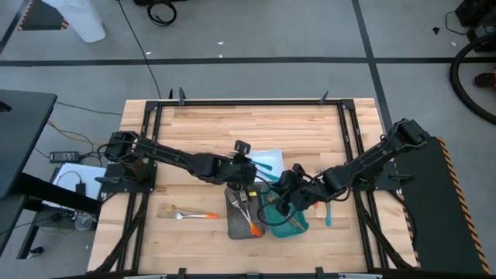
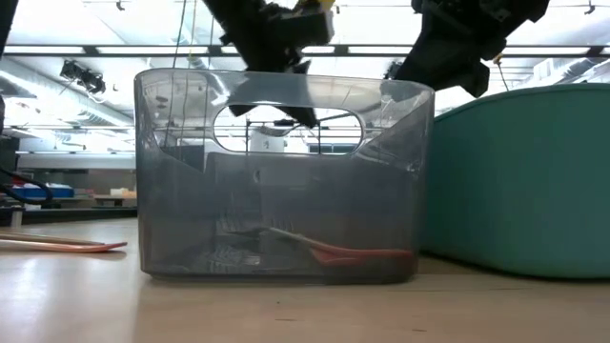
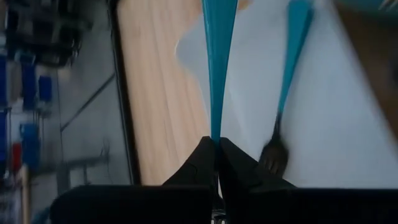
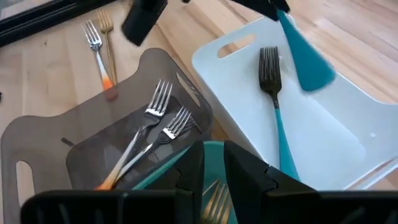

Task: Sort silverware by color (type)
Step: Put the blue fork into the white bin

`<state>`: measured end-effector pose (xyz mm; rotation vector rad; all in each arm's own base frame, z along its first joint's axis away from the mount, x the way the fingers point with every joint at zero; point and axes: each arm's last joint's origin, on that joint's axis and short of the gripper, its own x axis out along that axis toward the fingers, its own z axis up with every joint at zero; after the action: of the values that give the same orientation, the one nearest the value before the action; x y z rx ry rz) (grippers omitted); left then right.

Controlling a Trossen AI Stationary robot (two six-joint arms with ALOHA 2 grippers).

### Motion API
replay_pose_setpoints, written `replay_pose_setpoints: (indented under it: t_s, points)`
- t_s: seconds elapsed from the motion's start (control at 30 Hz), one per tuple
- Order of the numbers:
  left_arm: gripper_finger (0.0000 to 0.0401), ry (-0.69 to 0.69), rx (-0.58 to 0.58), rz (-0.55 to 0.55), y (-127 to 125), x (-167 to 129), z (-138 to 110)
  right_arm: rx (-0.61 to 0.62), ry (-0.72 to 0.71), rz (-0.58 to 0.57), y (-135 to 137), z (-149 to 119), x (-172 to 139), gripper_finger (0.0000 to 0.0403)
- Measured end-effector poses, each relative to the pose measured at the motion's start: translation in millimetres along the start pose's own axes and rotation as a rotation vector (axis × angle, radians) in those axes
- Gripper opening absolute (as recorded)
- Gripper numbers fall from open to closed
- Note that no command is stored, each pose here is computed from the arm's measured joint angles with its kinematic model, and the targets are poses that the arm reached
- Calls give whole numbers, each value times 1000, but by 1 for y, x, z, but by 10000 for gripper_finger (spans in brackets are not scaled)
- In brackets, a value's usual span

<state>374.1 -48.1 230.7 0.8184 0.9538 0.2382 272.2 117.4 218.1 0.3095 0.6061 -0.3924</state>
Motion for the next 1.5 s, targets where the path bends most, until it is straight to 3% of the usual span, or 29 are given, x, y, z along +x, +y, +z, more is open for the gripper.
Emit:
replay_pose_setpoints:
  t_s: [0.23,0.47,0.87,1.27,1.5]
  points:
    - [14,-181,-116,-173,14,11,4,57,63,-30,-6,-6,-19,73]
    - [14,-243,-175,-228,28,22,0,70,4,-104,-10,-10,-37,73]
    - [14,-133,-103,-293,6,73,-15,46,-1,-125,-8,-14,-32,73]
    - [15,-122,-146,-293,5,76,-16,33,-1,-128,-8,-14,-32,73]
    - [47,-112,-184,-295,5,77,-16,34,-2,-128,-8,-14,-32,73]
